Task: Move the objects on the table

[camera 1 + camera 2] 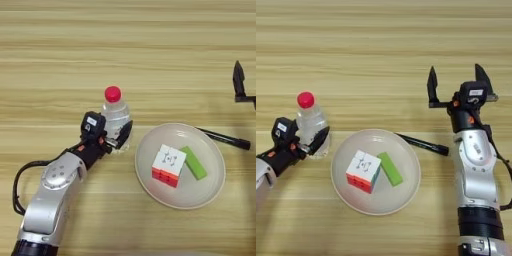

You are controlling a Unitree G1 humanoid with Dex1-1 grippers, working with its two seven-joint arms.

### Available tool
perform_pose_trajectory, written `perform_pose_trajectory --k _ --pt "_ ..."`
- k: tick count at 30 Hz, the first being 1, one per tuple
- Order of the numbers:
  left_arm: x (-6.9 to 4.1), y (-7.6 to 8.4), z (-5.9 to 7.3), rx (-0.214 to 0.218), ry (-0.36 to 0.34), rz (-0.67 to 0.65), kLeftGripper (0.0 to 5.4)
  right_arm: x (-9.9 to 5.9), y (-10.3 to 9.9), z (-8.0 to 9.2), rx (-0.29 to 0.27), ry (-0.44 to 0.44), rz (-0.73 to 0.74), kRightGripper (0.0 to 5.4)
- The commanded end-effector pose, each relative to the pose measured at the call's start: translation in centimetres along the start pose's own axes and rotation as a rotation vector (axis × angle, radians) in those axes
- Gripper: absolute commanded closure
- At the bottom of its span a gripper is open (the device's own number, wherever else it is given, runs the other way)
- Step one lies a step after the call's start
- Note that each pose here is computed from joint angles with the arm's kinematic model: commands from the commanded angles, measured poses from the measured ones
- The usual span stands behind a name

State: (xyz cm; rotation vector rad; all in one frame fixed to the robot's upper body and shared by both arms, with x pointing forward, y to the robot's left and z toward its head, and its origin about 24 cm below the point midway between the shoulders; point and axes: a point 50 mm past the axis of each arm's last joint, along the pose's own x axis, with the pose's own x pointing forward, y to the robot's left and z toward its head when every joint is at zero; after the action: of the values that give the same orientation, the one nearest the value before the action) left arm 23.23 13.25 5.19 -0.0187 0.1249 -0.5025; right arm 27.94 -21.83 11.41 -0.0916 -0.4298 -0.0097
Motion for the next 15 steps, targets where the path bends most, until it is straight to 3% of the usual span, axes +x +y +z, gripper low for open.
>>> perform_pose_trajectory --k 1,15 --pt "-0.04 -0.28 -0.05 -0.01 -0.001 -0.011 2.0 0.33 0.1 0.4 0.0 -0.026 0.004 0.0" --pt "0.33 -1.07 0.83 -0.019 -0.042 -0.057 2.33 0.36 0.17 0.37 0.0 -0.028 0.002 0.0"
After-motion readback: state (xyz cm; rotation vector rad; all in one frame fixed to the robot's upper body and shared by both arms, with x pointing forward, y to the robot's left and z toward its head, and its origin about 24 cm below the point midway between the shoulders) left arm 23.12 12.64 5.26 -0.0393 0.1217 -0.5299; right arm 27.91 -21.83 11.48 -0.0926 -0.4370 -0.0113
